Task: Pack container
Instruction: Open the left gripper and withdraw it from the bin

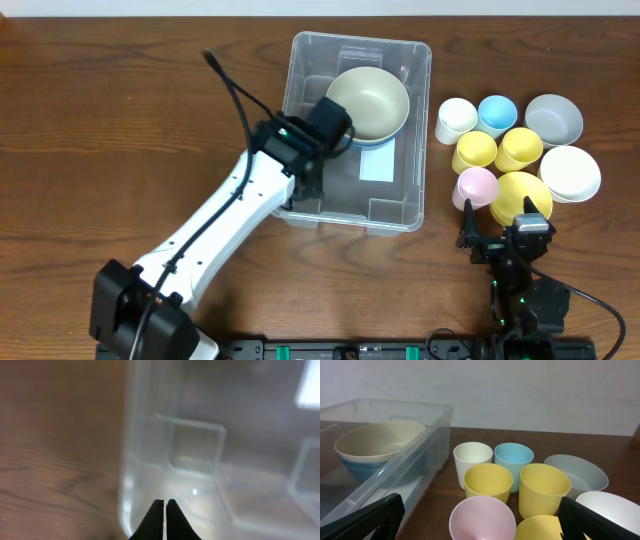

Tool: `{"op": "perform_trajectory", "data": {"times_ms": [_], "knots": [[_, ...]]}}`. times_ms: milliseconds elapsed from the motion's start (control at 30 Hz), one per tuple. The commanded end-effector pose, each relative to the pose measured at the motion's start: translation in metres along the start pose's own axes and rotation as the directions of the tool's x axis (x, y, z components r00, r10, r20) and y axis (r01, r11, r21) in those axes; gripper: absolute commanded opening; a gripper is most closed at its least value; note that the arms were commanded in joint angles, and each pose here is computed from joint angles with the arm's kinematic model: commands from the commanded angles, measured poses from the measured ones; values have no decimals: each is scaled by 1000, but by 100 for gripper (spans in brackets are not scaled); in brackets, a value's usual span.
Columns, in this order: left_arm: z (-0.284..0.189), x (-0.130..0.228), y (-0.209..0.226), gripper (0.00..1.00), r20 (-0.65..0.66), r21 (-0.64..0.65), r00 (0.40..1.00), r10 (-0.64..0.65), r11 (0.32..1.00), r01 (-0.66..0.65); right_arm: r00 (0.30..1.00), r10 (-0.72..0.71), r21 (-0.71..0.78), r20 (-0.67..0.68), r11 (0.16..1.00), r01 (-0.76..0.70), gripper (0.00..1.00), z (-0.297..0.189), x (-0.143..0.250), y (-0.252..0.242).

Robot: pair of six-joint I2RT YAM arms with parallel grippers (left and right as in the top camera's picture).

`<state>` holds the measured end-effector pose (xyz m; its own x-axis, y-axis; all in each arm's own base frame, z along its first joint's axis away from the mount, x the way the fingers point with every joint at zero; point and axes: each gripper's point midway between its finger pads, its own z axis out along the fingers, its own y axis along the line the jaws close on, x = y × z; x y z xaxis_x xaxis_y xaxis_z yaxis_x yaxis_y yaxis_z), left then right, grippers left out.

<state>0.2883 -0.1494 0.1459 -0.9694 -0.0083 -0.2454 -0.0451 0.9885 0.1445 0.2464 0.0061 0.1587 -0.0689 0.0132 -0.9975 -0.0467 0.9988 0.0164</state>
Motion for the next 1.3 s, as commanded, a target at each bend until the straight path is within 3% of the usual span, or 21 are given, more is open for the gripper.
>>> {"op": "perform_trajectory", "data": {"times_ms": [0,567,800,1267], "knots": [[2,-18,24,6,68,-71,993,-98,992,103,1000,11,-1,1,1000,-11,99,0,0,0],[26,-39,74,6,77,-98,955,-286,951,293,1000,10,-1,1,1000,-10,99,0,0,0],[44,-31,72,6,53,-96,959,-280,954,284,1000,10,-1,1,1000,-10,99,0,0,0],[45,-19,44,6,-55,44,969,-243,969,245,1000,10,-1,1,1000,-10,99,0,0,0]]}}
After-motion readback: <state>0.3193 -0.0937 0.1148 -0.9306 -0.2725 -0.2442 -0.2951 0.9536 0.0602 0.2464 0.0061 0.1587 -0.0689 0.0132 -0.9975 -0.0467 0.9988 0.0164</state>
